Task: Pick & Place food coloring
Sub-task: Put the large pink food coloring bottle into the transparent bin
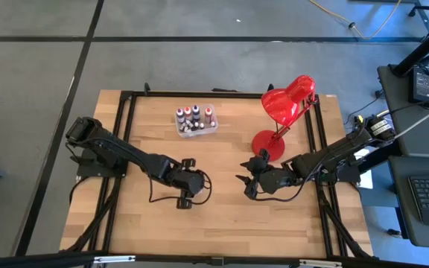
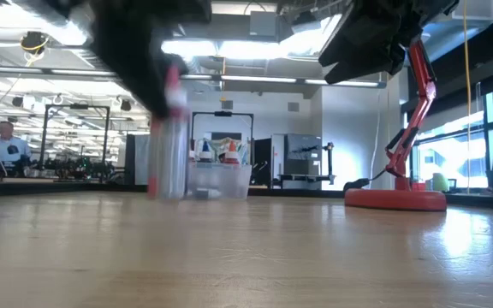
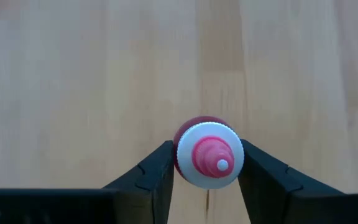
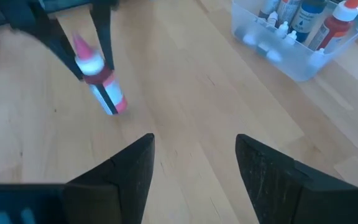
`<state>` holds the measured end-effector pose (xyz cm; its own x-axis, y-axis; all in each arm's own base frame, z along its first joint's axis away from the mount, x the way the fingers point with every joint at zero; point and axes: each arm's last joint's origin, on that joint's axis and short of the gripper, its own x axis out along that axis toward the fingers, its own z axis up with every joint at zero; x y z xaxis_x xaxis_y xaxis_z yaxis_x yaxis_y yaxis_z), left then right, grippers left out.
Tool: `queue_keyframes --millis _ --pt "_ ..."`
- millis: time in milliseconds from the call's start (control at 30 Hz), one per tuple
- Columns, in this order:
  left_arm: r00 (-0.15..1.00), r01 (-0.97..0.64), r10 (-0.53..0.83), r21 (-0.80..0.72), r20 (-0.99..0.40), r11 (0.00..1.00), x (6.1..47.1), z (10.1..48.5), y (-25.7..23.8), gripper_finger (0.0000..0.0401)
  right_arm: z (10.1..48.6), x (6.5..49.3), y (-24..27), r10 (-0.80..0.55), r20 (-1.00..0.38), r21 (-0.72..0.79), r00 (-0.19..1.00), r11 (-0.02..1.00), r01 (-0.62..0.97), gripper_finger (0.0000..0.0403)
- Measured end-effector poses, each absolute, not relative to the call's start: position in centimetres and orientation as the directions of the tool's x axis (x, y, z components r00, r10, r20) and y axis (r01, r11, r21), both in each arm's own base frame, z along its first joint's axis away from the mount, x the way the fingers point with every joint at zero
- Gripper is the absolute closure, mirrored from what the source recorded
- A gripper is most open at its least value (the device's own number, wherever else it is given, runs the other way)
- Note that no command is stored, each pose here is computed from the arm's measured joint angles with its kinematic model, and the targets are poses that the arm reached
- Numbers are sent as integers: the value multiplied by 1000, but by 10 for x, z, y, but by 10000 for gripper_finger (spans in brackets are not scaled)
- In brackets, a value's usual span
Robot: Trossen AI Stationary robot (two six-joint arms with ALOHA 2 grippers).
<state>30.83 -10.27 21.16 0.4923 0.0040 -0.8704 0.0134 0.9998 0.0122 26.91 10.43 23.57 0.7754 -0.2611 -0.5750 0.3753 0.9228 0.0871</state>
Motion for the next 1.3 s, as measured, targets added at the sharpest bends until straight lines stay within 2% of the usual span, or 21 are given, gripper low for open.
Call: queue_keyframes --millis 67,200,300,400,533,833,933,1300 --pt "507 -51 43 20 -861 998 309 230 -98 257 236 269 104 -261 -575 88 776 923 375 176" --pt "517 -203 212 122 -829 972 306 272 -72 257 236 270 104 -275 -564 86 779 918 387 176" --pt "551 -241 304 201 -777 950 308 296 -48 257 238 270 103 -307 -543 77 781 909 410 176" --pt "541 -234 380 300 -750 925 310 306 -20 257 238 271 102 -324 -537 86 779 898 432 176" --pt "486 -249 425 345 -764 905 309 305 22 256 238 272 98 -336 -537 113 774 881 460 176" --pt "460 -271 380 280 -803 921 319 282 102 257 238 274 91 -357 -537 153 764 850 505 176" --pt "408 -270 388 297 -826 916 320 268 117 257 238 275 89 -364 -536 154 762 845 512 176" --pt "347 -261 435 360 -831 896 338 230 146 257 238 278 78 -391 -537 153 747 826 542 176"
